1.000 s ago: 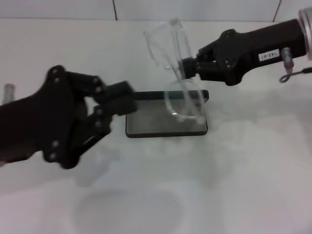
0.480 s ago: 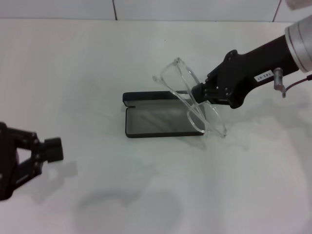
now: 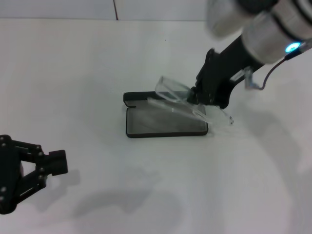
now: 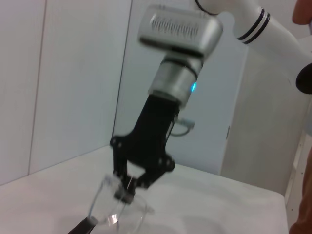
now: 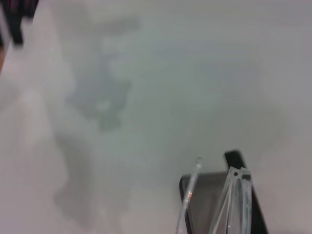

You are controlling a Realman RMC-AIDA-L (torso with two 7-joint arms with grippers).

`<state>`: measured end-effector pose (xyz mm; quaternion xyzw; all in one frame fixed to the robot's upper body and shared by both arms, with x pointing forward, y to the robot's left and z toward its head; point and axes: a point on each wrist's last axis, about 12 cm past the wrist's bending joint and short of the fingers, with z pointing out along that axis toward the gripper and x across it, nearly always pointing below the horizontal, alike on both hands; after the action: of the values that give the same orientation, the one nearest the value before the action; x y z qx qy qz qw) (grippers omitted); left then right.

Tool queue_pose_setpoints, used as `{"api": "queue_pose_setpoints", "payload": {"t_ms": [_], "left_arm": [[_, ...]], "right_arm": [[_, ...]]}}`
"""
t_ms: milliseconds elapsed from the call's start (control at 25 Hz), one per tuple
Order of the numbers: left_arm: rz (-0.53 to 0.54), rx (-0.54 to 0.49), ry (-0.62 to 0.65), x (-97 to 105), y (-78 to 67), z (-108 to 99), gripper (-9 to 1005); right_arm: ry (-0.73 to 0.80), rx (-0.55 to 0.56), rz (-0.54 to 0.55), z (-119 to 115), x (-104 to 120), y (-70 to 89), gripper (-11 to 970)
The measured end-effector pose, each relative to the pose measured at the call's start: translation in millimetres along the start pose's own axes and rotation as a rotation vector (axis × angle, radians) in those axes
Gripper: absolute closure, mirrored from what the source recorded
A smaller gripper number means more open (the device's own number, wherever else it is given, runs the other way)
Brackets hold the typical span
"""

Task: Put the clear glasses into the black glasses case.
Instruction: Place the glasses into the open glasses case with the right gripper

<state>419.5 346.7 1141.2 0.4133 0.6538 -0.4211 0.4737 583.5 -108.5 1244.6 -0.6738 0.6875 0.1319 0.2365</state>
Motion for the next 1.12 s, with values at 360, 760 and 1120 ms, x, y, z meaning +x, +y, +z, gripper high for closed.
{"api": "queue_pose_setpoints", "payload": {"t_ms": [360, 760, 1120], "left_arm": [[-0.002, 0.006, -0.014, 0, 0.8, 5, 892], [-0.004, 0.000, -0.020, 0, 2.7, 6, 892], [-0.009, -0.013, -0.040, 0, 6.5, 6, 892]], "right_arm": [[0.139, 0.091, -0.176, 38, -26, 22.0, 906], [0.188, 0.182, -0.241, 50, -30, 28.5, 906], [0.209, 0.211, -0.248, 61, -25, 26.3, 906]]}}
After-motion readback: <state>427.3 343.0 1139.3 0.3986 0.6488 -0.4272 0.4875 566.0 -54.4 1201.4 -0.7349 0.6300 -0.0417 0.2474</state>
